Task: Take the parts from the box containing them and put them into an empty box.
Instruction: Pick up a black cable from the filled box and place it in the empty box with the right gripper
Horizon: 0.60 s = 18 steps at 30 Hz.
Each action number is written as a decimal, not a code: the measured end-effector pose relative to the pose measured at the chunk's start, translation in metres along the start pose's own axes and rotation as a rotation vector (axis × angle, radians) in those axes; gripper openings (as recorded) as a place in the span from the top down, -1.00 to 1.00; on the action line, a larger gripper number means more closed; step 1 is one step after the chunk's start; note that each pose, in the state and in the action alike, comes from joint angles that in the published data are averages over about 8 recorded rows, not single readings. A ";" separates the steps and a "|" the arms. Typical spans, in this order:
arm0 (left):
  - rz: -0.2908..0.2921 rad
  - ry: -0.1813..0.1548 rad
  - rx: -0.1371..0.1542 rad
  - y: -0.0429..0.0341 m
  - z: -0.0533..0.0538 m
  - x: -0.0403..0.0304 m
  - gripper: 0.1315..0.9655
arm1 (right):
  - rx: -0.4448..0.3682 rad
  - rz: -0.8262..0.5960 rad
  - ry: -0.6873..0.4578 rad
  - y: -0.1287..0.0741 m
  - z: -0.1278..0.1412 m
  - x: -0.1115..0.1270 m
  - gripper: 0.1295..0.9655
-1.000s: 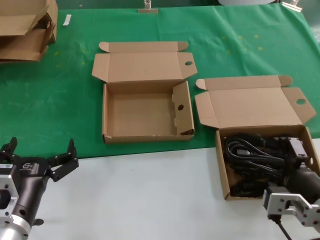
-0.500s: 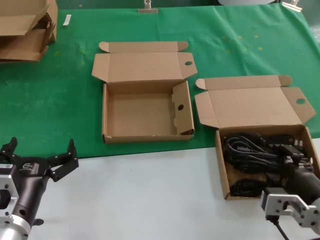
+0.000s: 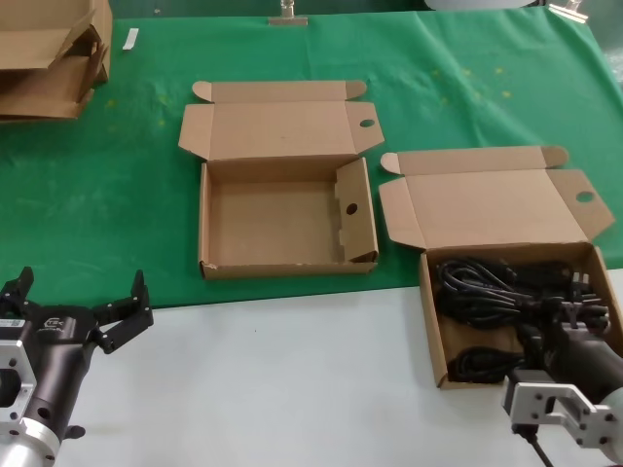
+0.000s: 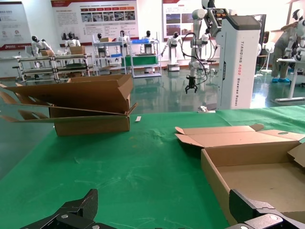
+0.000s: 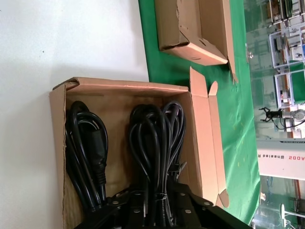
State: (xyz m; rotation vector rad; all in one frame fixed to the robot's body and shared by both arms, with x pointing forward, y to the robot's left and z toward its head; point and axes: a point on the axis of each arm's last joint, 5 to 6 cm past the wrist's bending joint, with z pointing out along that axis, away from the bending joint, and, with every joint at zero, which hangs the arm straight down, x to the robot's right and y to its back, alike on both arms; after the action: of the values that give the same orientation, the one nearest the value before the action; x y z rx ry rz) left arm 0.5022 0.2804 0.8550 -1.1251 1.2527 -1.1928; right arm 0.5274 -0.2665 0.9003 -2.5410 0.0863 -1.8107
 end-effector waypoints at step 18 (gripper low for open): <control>0.000 0.000 0.000 0.0000 0.000 0.0000 -1.00 | 0.055 0.049 0.058 -0.029 -0.036 0.024 0.92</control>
State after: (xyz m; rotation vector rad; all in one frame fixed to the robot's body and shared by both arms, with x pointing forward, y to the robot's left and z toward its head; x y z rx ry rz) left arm 0.5022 0.2804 0.8550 -1.1251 1.2527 -1.1928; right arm 0.5022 -0.2388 0.9357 -2.4285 0.0967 -1.8425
